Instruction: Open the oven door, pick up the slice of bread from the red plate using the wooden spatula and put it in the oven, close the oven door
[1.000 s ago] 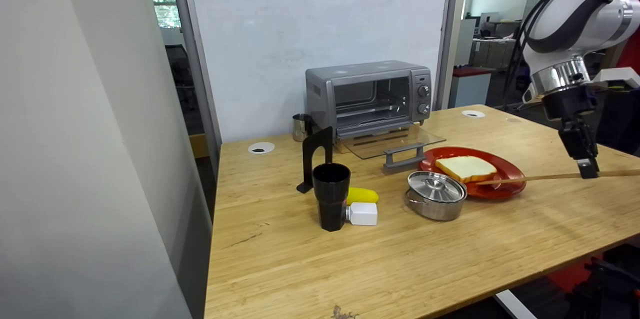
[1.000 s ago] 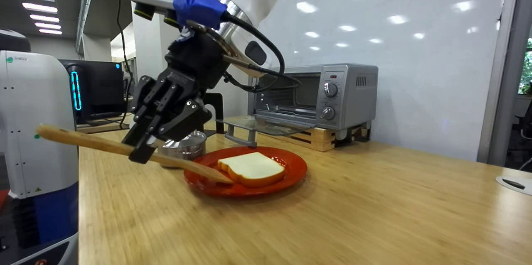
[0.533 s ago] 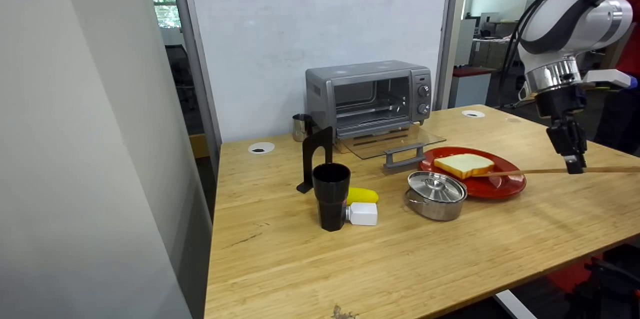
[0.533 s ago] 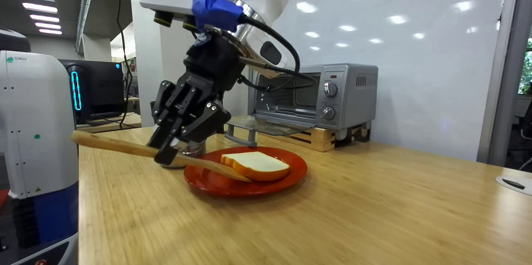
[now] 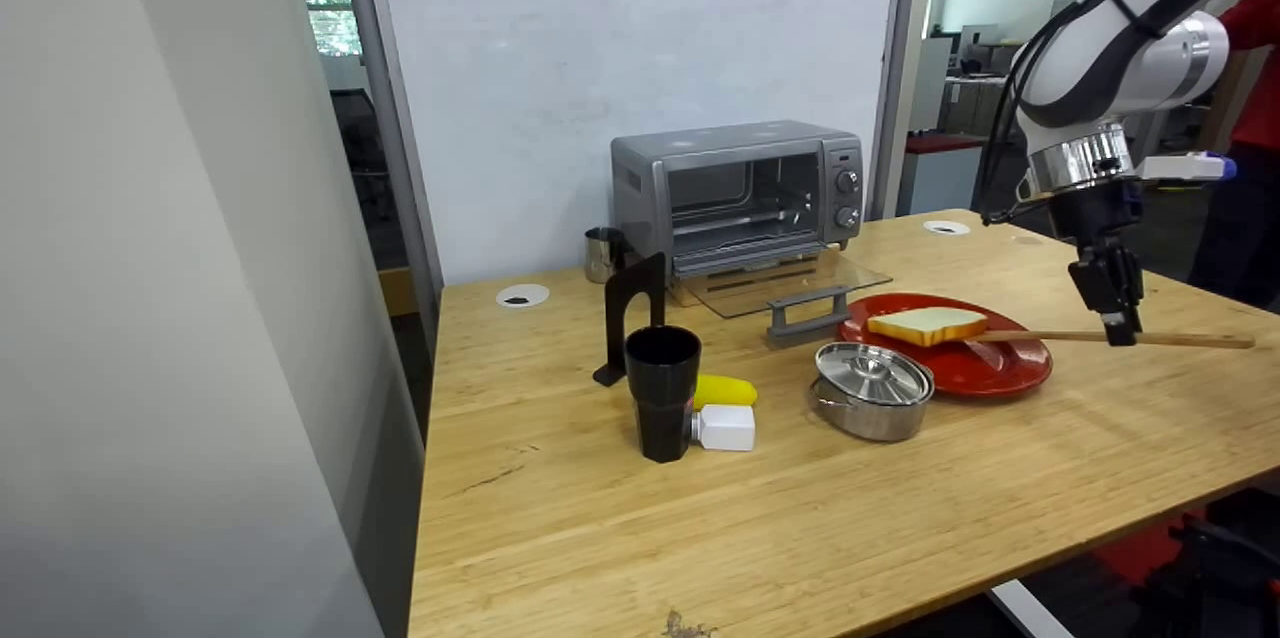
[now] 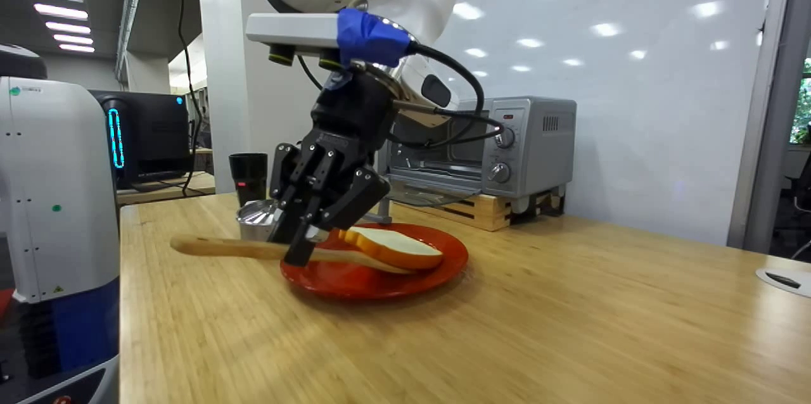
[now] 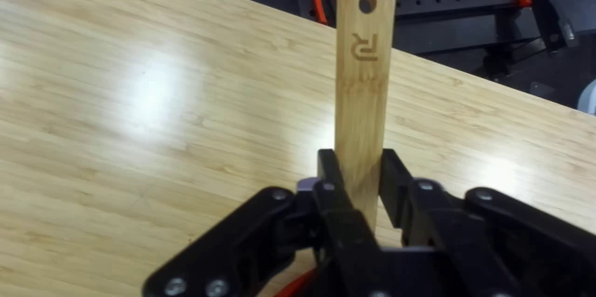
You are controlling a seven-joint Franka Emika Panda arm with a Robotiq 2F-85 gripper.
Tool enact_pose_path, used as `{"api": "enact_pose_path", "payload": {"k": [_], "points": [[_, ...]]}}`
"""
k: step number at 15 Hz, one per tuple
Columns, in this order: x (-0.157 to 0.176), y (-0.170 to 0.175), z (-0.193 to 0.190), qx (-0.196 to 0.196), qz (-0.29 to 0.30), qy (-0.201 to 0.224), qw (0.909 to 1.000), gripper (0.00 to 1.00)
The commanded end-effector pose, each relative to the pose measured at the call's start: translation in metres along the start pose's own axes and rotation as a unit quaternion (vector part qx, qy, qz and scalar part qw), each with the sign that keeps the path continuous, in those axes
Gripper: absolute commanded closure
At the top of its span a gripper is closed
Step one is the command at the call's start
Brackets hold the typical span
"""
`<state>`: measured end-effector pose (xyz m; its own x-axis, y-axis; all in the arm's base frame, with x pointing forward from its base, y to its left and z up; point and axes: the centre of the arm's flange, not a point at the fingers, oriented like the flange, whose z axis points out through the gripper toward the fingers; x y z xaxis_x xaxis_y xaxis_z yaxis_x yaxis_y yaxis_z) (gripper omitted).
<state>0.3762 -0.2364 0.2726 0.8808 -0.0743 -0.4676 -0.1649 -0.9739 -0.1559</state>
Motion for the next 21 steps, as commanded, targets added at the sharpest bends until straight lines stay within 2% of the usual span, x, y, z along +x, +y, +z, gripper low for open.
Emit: {"api": "enact_pose_path", "payload": {"k": [1,6,11,15,21], "points": [[0.022,0.01,0.013,-0.055,-0.017,-0.015,0.9982,0.94],[0.035,0.0,0.027,-0.12,-0.058,-0.034,0.9904,0.94],[0.03,-0.02,0.022,-0.173,-0.101,-0.042,0.9788,0.94],[0.031,-0.013,0.019,-0.205,-0.092,-0.012,0.9743,0.94],[0.032,-0.005,0.031,-0.222,-0.083,0.035,0.9709,0.94]]}}
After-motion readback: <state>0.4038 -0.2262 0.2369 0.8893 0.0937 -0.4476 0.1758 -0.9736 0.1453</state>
